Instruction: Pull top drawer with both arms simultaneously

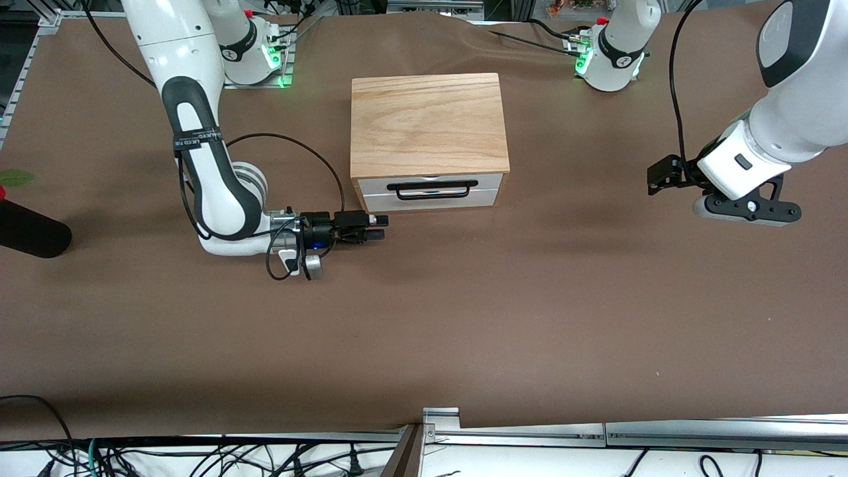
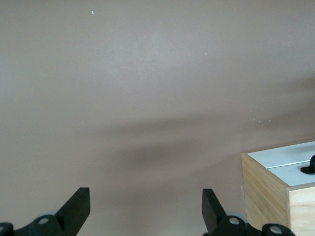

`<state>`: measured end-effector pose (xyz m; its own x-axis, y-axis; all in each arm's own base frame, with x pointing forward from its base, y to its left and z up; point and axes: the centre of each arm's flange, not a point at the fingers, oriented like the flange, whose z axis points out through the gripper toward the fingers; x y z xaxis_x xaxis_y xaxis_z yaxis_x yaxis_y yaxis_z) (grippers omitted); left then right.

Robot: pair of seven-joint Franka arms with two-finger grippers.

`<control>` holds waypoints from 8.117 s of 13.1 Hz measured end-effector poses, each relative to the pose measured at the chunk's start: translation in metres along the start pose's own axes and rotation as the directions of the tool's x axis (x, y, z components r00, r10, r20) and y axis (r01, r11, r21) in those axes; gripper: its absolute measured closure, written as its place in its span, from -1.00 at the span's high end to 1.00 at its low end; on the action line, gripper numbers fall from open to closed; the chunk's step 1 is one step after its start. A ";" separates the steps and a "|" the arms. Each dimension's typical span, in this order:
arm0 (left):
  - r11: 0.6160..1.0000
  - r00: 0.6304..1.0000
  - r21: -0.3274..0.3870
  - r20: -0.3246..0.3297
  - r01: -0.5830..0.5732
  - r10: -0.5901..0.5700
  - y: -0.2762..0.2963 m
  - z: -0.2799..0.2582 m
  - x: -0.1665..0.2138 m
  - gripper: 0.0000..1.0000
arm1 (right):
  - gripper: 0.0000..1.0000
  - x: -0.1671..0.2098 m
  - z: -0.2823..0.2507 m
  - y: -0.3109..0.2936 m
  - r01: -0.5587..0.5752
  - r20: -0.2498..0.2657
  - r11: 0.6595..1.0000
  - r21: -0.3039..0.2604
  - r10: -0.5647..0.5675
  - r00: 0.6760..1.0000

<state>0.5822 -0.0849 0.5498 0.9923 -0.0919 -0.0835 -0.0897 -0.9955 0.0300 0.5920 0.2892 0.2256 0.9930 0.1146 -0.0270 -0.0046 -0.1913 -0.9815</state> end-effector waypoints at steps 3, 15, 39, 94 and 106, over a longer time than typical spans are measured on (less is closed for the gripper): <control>1.000 1.000 0.000 0.004 0.000 0.000 0.000 0.001 0.000 1.00 | 1.00 -0.003 0.003 0.010 0.008 -0.007 1.000 0.006 -0.008 1.000; 0.552 0.957 -0.830 0.089 -0.083 0.277 0.085 0.217 0.060 1.00 | 1.00 -0.034 0.025 0.035 0.020 0.003 0.999 0.040 -0.020 1.000; 0.054 0.996 -0.995 -0.081 -0.083 0.042 0.179 0.408 -0.033 -0.63 | -0.15 -0.089 0.047 0.057 0.057 0.022 0.989 0.137 -0.061 0.998; 0.058 0.998 -0.997 0.058 0.060 -0.028 0.165 0.371 0.120 0.91 | 1.00 0.082 -0.018 0.049 0.108 -0.163 0.994 0.003 -0.106 0.981; 0.664 0.963 -0.712 -0.069 -0.230 0.259 0.095 0.228 0.141 1.00 | 1.00 0.122 -0.214 0.001 0.109 0.033 0.667 -0.737 -0.126 0.991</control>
<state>0.6940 -0.1978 0.3134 0.9385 -0.3453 -0.0037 -0.2267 -0.6240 0.7478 0.7380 0.0946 0.2617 0.9813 0.1699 0.0908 0.1923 -0.8334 -0.5181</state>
